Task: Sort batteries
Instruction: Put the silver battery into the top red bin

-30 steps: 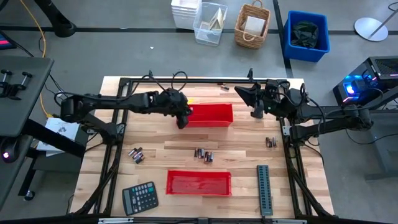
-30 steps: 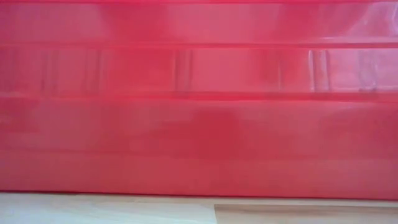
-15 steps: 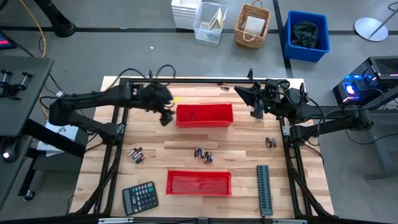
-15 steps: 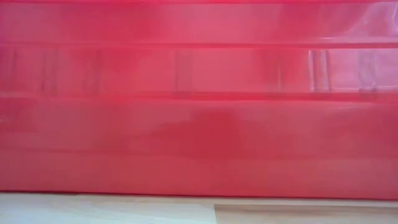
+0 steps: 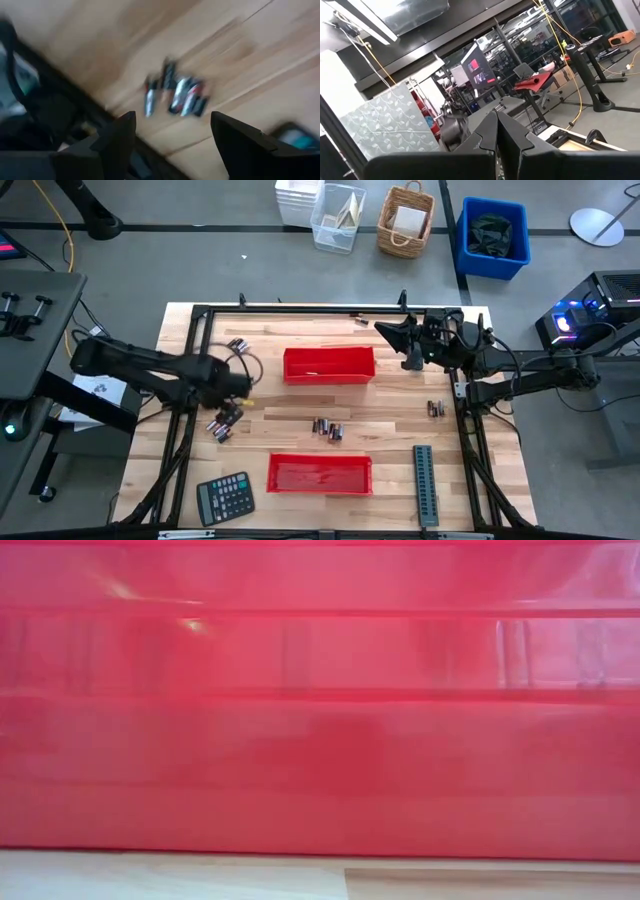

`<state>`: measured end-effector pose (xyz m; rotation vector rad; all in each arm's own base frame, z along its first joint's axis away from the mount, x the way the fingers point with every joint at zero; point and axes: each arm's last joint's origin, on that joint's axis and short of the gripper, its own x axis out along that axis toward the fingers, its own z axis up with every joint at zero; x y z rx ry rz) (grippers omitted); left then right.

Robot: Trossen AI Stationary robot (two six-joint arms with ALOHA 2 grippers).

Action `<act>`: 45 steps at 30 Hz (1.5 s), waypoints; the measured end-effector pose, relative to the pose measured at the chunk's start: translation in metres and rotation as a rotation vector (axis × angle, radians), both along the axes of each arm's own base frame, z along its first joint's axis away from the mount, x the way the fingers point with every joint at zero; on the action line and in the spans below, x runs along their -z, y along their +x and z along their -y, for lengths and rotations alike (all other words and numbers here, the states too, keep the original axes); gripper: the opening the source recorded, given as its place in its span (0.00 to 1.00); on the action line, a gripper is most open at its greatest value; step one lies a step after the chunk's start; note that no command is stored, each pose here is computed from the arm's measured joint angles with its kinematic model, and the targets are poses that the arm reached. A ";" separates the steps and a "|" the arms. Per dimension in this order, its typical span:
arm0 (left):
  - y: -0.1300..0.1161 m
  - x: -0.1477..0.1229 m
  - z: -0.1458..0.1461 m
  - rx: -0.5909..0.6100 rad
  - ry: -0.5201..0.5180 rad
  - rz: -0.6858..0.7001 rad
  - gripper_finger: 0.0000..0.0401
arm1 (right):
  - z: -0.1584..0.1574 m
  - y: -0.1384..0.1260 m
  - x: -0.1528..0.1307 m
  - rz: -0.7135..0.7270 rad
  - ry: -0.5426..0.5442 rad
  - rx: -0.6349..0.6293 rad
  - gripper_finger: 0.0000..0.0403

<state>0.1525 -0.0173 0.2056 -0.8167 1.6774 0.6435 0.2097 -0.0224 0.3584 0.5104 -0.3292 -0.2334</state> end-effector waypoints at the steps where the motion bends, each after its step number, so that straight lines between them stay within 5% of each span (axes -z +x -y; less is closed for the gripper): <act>1: -0.002 0.006 0.002 -0.006 -0.022 -0.038 0.62 | 0.001 0.000 0.000 0.000 0.000 0.003 0.00; 9: 0.009 0.028 0.005 0.084 -0.062 -0.153 0.61 | 0.005 0.000 0.001 -0.009 0.002 0.024 0.00; 22: 0.021 0.059 0.008 0.156 -0.138 -0.345 0.47 | 0.005 0.001 0.007 -0.078 0.006 0.026 0.00; 28: 0.037 0.075 0.010 0.175 -0.164 -0.200 0.45 | 0.005 0.002 0.012 -0.127 0.008 0.026 0.00; 33: 0.031 0.073 0.002 0.078 -0.128 -0.293 0.45 | 0.006 0.002 0.015 -0.153 0.013 0.026 0.00; 45: 0.026 0.074 -0.003 0.052 -0.194 -0.270 0.45 | 0.006 0.002 0.018 -0.192 0.012 0.027 0.00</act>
